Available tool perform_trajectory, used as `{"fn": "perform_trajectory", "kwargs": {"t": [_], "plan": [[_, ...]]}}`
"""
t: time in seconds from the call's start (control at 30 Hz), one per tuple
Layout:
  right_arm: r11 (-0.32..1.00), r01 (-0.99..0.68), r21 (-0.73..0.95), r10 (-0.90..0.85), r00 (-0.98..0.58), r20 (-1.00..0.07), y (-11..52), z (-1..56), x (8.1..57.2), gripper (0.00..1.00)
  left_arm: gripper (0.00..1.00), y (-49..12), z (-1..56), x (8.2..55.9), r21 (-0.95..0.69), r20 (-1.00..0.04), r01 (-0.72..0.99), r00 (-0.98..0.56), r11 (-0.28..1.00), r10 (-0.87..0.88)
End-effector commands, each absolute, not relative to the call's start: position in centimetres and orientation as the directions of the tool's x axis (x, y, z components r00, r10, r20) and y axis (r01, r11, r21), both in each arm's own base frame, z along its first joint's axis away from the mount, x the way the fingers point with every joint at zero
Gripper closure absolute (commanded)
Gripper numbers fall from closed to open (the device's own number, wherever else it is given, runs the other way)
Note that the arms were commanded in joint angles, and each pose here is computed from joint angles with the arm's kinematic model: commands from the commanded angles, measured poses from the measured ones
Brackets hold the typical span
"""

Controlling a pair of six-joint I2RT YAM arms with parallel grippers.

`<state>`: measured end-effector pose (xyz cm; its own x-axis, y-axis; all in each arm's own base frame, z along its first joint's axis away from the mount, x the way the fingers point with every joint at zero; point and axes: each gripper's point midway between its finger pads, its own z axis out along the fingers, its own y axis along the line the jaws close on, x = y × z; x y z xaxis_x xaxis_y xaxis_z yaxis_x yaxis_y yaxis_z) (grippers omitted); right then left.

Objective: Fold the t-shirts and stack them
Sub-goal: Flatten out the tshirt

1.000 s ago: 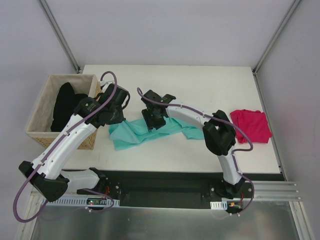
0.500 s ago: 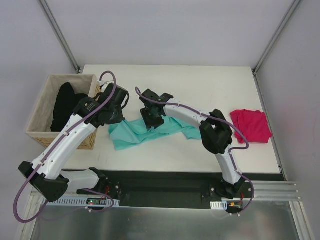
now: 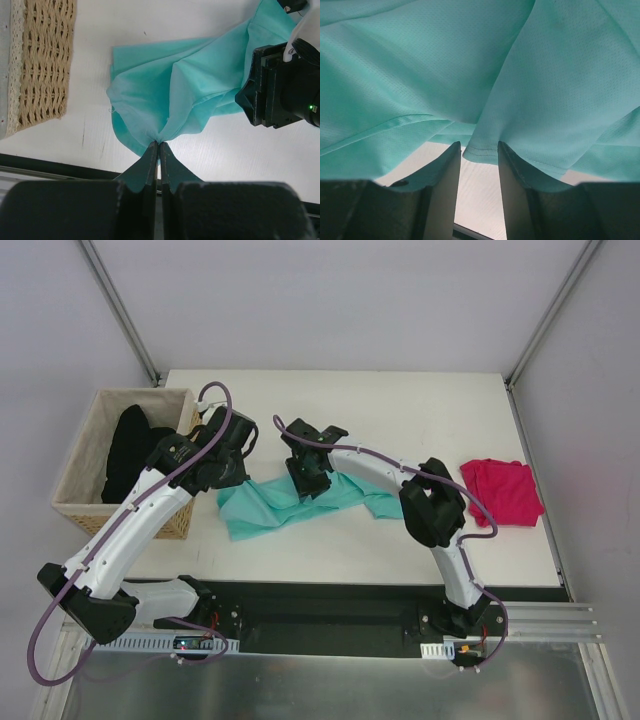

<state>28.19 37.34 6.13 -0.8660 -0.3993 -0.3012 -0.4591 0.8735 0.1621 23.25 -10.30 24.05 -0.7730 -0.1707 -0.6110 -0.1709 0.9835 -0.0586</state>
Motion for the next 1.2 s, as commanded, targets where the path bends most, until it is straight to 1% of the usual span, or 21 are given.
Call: {"fn": "perform_trajectory", "kwargs": {"t": [0.0, 0.53, 1.0, 1.17], "plan": [[0.883, -0.451, 0.132, -0.402, -0.871, -0.283, 36.0, 6.3, 28.0, 0.61, 1.00, -10.0, 24.3, 23.2, -0.069, -0.610, -0.199, -0.767, 0.978, -0.199], [0.881, -0.455, 0.126, -0.409, -0.869, -0.279, 35.8, 6.3, 28.3, 0.61, 1.00, -9.9, 24.1, 23.1, -0.075, -0.610, -0.212, -0.764, 0.974, -0.213], [0.874, -0.463, 0.149, -0.406, -0.863, -0.299, 37.9, 7.2, 29.0, 0.61, 1.00, -9.5, 24.2, 23.3, -0.055, -0.621, -0.214, -0.758, 0.975, -0.201], [0.874, -0.461, 0.151, -0.409, -0.868, -0.284, 38.1, 6.7, 28.6, 0.61, 1.00, -9.0, 24.2, 23.0, -0.050, -0.625, -0.216, -0.755, 0.975, -0.199]]}}
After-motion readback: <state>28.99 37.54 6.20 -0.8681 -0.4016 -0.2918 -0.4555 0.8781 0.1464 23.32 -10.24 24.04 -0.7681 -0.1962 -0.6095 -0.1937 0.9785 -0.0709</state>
